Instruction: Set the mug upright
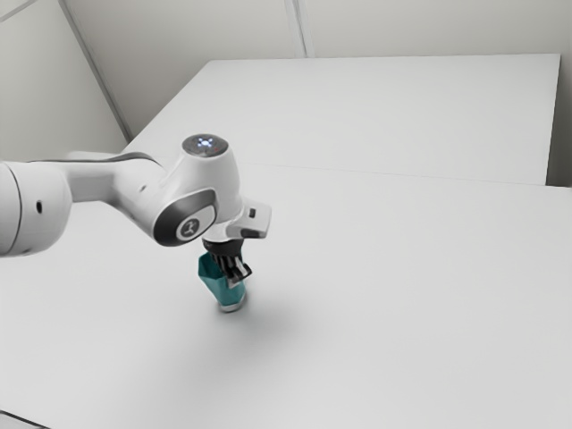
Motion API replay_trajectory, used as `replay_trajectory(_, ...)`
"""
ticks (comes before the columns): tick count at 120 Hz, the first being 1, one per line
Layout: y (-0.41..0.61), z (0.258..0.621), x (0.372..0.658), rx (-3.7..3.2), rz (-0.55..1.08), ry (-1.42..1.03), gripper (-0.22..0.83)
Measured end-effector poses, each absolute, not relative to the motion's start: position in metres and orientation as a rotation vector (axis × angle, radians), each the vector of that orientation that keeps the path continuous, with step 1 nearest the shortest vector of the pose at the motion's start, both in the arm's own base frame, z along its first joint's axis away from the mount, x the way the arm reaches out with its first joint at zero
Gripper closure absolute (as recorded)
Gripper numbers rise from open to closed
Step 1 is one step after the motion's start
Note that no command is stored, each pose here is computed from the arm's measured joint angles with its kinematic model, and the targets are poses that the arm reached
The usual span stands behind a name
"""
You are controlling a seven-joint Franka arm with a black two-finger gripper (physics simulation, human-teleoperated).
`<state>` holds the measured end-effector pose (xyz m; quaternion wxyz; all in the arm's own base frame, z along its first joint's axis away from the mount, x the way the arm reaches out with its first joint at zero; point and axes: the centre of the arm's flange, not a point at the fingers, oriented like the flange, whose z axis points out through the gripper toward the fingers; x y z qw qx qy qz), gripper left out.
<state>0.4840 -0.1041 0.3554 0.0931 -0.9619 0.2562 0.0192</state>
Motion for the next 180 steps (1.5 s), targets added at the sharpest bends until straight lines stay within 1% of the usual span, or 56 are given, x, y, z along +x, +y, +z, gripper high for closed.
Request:
replay_trajectory(6, -0.104, 0.355, 0.484, -2.857, 0.052, 0.755, 0.77)
replay_trajectory(13, -0.105, 0.356, 0.485, -2.860, 0.045, 0.747, 0.74)
replay_trajectory(41, -0.105, 0.365, 0.486, -2.871, 0.002, 0.715, 0.54)
replay_trajectory(76, -0.111, 0.389, 0.489, -2.891, -0.070, 0.688, 0.22)
replay_trajectory(92, -0.115, 0.408, 0.499, -2.931, -0.088, 0.642, 0.13)
replay_trajectory(104, -0.110, 0.427, 0.510, -2.969, -0.079, 0.584, 0.09)
replay_trajectory(125, -0.094, 0.444, 0.521, -3.023, -0.014, 0.483, 0.05)
replay_trajectory(150, -0.086, 0.474, 0.535, -3.056, 0.048, 0.420, 0.03)
replay_trajectory(180, -0.076, 0.500, 0.546, -3.099, 0.105, 0.354, 0.03)
